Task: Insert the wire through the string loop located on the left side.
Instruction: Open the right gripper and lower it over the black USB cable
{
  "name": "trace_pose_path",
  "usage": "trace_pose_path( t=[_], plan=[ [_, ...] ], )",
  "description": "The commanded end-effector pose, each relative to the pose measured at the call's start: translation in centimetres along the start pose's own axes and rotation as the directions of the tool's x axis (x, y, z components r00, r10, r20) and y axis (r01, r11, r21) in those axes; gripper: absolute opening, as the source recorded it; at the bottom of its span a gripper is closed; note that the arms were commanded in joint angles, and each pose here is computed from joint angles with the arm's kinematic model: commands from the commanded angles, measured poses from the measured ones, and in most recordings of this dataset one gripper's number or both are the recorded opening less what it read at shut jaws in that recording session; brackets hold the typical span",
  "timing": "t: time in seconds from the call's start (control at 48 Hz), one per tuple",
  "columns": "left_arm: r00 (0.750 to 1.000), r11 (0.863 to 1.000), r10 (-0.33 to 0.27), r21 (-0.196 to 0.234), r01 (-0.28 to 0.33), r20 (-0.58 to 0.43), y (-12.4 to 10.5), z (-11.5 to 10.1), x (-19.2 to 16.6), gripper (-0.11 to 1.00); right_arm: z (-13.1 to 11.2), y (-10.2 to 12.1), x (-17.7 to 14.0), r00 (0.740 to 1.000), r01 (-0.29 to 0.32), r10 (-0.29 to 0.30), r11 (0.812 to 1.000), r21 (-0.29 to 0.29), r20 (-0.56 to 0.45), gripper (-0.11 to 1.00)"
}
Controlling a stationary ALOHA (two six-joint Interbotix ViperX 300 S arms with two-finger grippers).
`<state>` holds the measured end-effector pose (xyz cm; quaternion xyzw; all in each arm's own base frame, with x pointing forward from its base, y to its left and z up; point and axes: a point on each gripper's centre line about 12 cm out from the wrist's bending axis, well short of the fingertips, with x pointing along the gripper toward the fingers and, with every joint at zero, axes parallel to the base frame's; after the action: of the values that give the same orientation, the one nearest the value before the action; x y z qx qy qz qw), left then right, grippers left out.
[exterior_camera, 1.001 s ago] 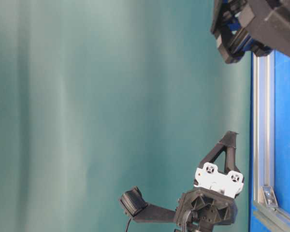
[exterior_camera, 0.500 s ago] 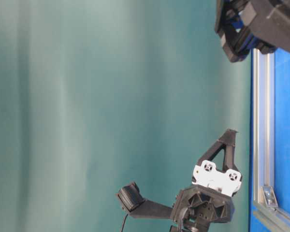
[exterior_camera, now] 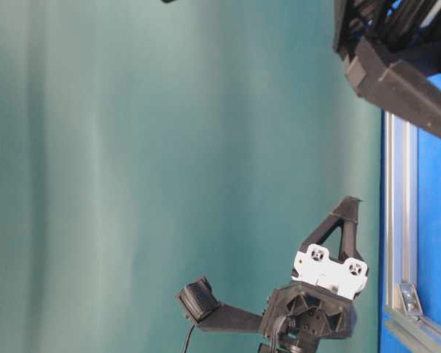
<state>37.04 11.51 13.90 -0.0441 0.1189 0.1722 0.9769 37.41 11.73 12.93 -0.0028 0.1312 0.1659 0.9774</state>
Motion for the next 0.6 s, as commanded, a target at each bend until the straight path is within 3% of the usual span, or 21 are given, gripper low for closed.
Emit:
trace_pose_path(
  t=[0.0, 0.313, 0.584],
  plan=[
    [0.999, 1.0, -0.003, 0.001, 0.003, 0.051, -0.1, 1.7, 0.0, 0.0, 0.5, -0.1, 0.8, 1.0, 0.007, -0.007, 1.0, 0.012, 0.021, 0.88],
    [0.999, 1.0, -0.003, 0.001, 0.003, 0.051, -0.1, 1.7, 0.0, 0.0, -3.7, -0.8, 4.3, 0.997, 0.048, -0.044, 0.997, 0.055, -0.062, 0.88],
    [0.999, 1.0, -0.003, 0.0, 0.003, 0.047, -0.1, 1.6, -0.1, 0.0, -4.2, -0.9, 4.6, 0.996, 0.053, -0.049, 0.997, 0.059, -0.072, 0.88]
  ],
)
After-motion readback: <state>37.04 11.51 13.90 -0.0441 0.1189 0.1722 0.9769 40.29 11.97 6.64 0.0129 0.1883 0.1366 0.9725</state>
